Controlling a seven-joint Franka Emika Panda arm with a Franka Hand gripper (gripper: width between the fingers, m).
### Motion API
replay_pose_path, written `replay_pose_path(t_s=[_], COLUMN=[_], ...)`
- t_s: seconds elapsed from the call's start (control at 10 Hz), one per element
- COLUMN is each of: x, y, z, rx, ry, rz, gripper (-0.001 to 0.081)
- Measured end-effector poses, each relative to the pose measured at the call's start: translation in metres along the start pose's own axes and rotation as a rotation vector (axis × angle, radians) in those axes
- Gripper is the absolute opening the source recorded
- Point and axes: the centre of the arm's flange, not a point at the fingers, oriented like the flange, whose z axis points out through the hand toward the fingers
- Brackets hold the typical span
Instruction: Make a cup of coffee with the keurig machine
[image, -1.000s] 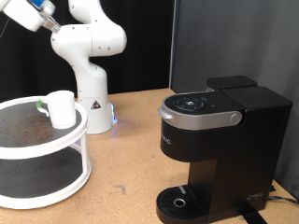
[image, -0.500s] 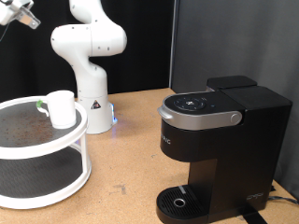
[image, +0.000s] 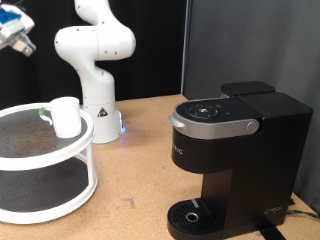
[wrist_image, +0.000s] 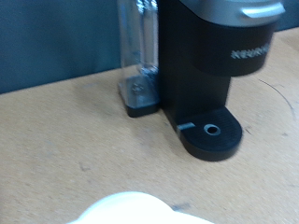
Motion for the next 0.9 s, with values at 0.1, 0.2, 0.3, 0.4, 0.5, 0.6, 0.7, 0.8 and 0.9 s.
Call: replay_pose_path(t_s=[0.1, 0.2, 0.3, 0.4, 0.5, 0.6, 0.7, 0.8, 0.9], x=[-0.005, -0.01, -0.014, -0.02, -0.026, -0.031, -0.036, -0.041, -0.045], y=[0.007, 0.013, 0.018, 0.022, 0.025, 0.029, 0.033, 0.037, 0.042], z=[0.007, 0.013, 0.019, 0.025, 0.033, 0.04, 0.049, 0.057, 0.065], rx=[-0.023, -0.04, -0.055, -0.056, -0.046, -0.041, -0.043, -0.051, -0.057], ry=[0.017, 0.031, 0.045, 0.054, 0.055, 0.052, 0.043, 0.036, 0.03], rz=[0.0, -0.004, -0.014, -0.024, -0.029, -0.028, -0.025, -0.024, -0.021], gripper=[0.0012, 0.0012, 0.0191, 0.0191, 0.0375, 0.0512, 0.0512, 0.0695, 0.0773])
